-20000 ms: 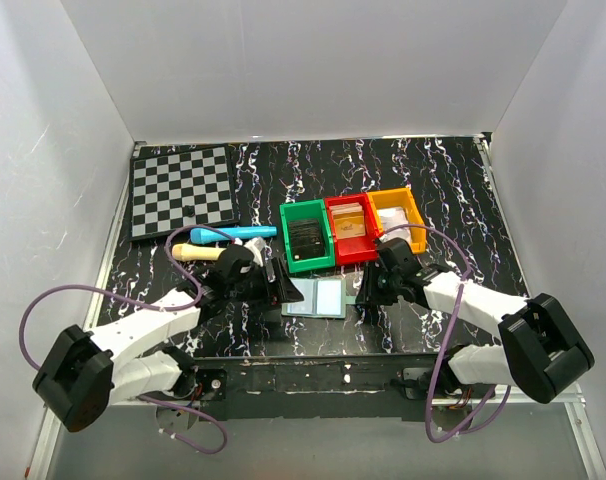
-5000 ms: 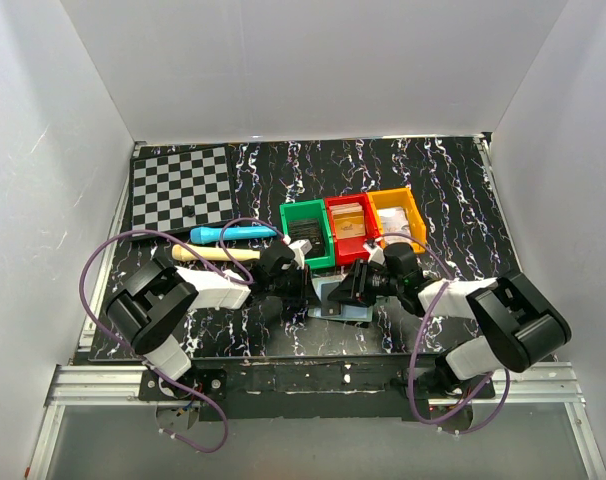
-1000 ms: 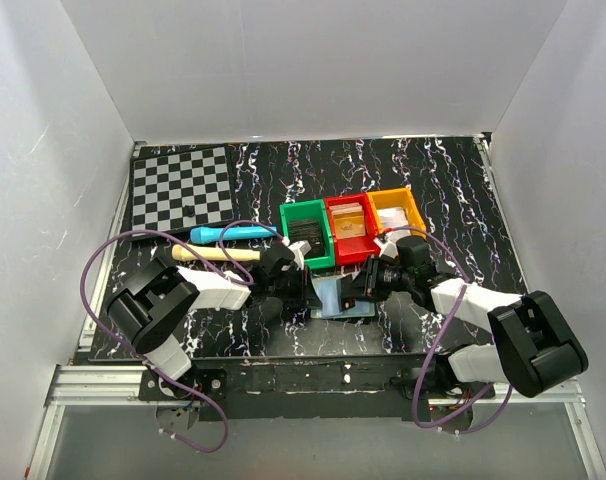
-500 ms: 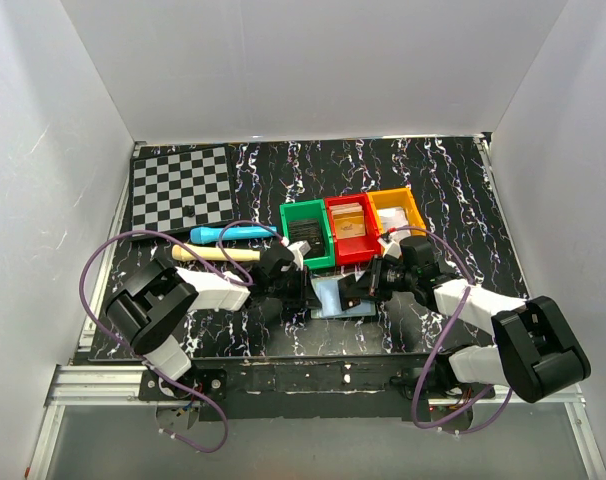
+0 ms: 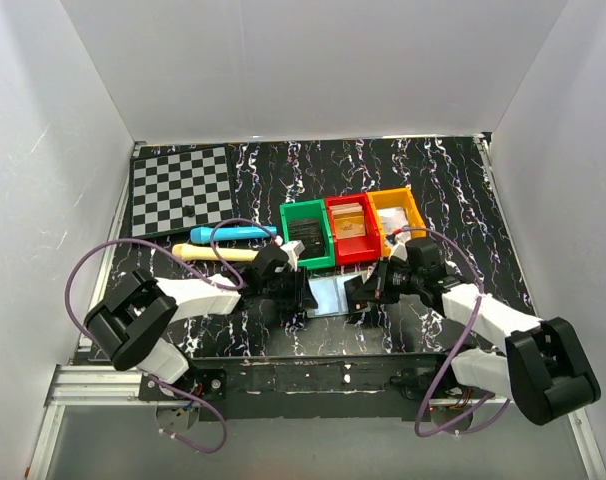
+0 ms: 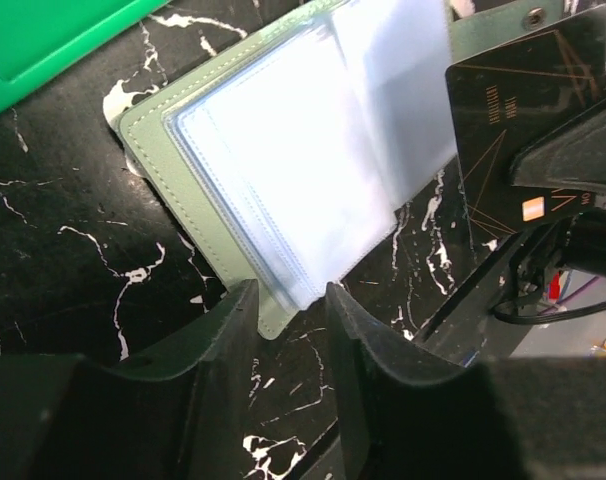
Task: Take the credit cards out of the card holder
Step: Remove the credit card from the card holder, then place the credit card in the storage box.
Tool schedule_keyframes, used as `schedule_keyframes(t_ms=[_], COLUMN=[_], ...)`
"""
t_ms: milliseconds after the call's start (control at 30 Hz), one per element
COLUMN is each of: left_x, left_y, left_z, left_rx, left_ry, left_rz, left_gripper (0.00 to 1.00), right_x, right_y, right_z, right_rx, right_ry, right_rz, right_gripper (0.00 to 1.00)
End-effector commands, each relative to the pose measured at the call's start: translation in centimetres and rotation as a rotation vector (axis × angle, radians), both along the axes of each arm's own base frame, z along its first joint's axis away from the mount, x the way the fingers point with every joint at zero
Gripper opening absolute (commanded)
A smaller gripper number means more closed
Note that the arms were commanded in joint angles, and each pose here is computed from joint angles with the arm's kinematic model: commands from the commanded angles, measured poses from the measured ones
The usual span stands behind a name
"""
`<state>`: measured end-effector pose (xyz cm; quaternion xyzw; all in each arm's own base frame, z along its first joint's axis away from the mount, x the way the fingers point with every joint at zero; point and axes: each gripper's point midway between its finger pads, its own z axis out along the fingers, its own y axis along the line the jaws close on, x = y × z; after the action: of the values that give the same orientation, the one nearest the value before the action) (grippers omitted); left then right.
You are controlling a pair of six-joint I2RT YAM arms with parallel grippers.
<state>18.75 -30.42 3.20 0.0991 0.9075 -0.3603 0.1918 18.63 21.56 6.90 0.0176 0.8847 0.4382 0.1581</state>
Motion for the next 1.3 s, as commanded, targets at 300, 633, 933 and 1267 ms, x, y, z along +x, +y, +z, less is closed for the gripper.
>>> schedule_keyframes(t_ms=[300,633,933,1267], left_x=[3.0,-2.2,-7.6,-9.3], left_y=[2.7,2.9,1.2,0.2], left_z=[12.5,24.5,24.8,24.0], left_rx=[-0.106,-0.494,-0.576,-0.63], left_ry=[-0.277,-0.569,-0.545,-0.453], left_rz=[0.204,-0.064,-0.458,-0.62], left_gripper=[0.58,0.98,0.77,0.54], right_x=[-1.4,-11.1,-13.5,-13.9], right_y=[-1.2,5.1,6.0,6.4], right_z=[8.3,14.6,18.4,18.8], right_rx=[-0.087,0.091,0.257,0.28], right_ry=[-0.305,-0.433,-0.458,-0.445], right_rz=[0.158,0.741,0.863,0.894], right_gripper=[0.01,0.01,0.01,0.01])
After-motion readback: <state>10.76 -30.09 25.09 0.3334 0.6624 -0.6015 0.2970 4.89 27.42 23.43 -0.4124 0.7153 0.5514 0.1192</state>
